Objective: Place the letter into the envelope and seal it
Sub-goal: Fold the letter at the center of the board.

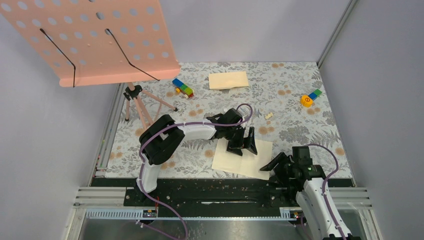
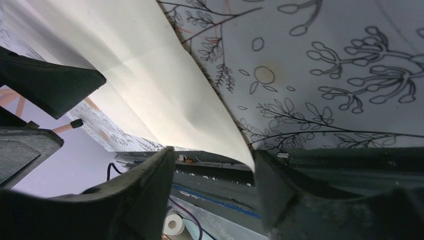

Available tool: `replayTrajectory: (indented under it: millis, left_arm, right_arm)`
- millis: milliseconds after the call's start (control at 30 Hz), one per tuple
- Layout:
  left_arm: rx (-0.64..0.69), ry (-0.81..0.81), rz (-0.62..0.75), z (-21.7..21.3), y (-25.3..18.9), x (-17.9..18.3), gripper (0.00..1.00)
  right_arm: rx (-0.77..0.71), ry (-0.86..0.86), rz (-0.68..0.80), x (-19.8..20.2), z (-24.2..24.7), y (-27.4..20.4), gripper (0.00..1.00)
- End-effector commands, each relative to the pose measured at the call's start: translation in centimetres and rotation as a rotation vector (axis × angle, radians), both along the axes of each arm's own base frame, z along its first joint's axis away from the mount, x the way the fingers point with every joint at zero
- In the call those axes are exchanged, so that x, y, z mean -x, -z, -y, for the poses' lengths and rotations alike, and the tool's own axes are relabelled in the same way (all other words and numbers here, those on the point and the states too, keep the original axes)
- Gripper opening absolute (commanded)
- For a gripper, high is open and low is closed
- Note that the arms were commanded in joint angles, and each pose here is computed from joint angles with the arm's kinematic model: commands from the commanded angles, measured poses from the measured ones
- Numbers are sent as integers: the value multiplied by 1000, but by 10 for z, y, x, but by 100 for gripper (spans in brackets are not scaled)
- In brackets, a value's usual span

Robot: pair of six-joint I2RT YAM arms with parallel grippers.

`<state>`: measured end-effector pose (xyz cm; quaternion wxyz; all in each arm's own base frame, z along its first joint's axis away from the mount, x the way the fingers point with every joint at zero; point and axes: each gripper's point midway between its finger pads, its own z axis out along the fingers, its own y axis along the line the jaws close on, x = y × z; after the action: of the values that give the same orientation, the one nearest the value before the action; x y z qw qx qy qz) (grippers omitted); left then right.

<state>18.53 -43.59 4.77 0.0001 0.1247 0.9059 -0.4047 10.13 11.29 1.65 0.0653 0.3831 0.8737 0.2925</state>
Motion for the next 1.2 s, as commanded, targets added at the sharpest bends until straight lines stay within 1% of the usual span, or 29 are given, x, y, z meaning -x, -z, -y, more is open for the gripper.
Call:
replayTrajectory:
  millis: [0,200,333,467,567,633,733,800,867,933,1067,1167]
  left_arm:
    - [-90,4,19,-16,31,3,92]
    - [-87,12,18,-17,31,4,92]
    - [-86,15,15,-16,31,4,92]
    - [-81,16,20,-16,29,4,92]
    - [-65,24,15,-15,23,6,92]
    - [-37,35,2,-13,11,9,92]
    - [27,71,7,-11,-24,16,93]
    - [59,94,39,-13,-50,18,93]
    - [74,116,68,-17,-69,21,93]
    - [77,114,70,-25,-81,23,94]
    - [65,51,44,-47,-79,25,94]
    - [38,-13,37,-66,-63,19,94]
  right_arm:
    - [-50,-4,167,-35,-8,-30,57]
    - [-44,5,151,-31,-7,-27,34]
    - [-35,6,153,-32,-5,-28,13]
    - [-28,4,153,-33,-4,-28,0]
    - [-27,-1,165,-34,-5,-30,0]
    - [-23,-16,187,-36,-5,-35,0]
    - [9,-53,222,-38,-2,-42,0]
    - [55,-94,243,-38,2,-49,0]
    - [95,-135,259,-37,5,-54,0]
    - [101,-165,274,-37,4,-59,0]
    - [83,-188,332,-40,-1,-73,0]
    - [84,-209,367,-40,-2,-79,0]
